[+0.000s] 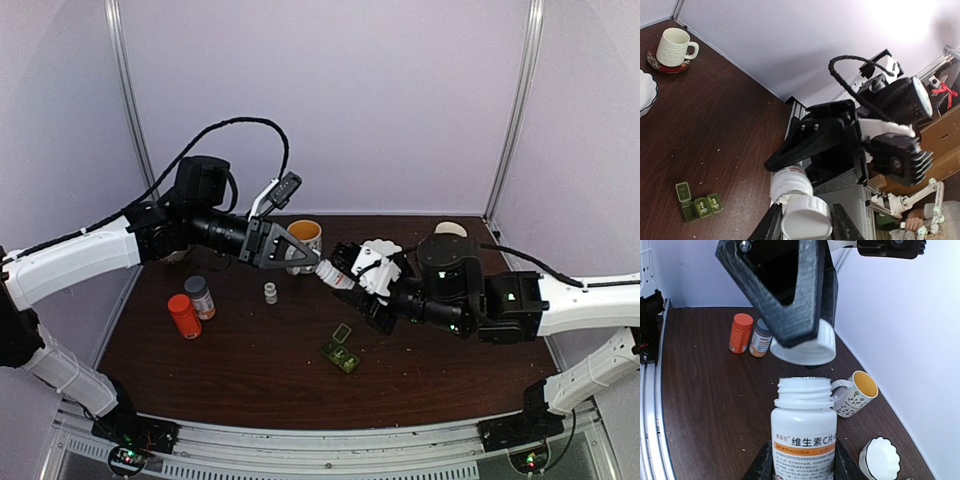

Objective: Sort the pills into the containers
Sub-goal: Unscrew the lid of the pill bottle from the pill bottle, then place the lid of the pill bottle at the center of the board, then hold the pill bottle.

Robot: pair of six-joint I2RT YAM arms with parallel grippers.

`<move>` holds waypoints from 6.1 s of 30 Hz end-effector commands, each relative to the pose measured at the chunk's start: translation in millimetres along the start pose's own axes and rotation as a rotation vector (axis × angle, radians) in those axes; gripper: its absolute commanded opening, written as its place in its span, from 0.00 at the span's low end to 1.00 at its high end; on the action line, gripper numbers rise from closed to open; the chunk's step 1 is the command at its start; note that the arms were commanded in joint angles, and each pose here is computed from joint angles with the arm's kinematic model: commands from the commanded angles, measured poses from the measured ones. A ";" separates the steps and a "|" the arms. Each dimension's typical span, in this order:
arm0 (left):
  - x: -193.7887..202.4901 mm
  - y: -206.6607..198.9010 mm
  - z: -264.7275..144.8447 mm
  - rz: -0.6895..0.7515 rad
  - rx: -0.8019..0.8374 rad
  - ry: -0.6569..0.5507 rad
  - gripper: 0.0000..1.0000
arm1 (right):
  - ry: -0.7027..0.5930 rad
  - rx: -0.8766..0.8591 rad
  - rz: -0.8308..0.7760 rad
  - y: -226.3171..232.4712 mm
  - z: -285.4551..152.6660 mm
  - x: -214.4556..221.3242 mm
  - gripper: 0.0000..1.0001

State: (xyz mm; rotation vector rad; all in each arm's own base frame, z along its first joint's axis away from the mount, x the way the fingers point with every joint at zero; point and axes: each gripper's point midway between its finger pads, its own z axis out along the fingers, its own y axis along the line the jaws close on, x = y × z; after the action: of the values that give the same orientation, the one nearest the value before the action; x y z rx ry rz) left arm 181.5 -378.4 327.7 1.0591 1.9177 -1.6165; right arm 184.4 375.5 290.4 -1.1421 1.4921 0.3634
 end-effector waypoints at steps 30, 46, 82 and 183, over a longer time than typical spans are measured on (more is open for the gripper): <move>171.9 243.7 -36.6 -0.313 -0.885 0.358 0.00 | -0.231 0.113 0.253 -13.1 -30.5 30.9 0.00; 187.5 262.2 -42.1 -0.297 -0.975 0.351 0.40 | -0.243 0.074 0.319 -4.8 -23.0 39.5 0.00; 37.6 59.6 -14.8 -0.187 0.045 -0.199 0.98 | -0.294 0.027 0.383 -5.3 -37.8 41.5 0.00; 15.4 25.0 53.1 -0.178 -0.005 -0.296 0.00 | -0.212 0.043 0.297 3.4 -2.1 22.7 0.35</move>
State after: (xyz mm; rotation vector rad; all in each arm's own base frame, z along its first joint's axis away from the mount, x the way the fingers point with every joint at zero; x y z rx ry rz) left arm 184.2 -423.6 278.0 0.6063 1.9139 -1.7239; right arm 183.3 367.2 265.0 -0.8334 1.4860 0.6422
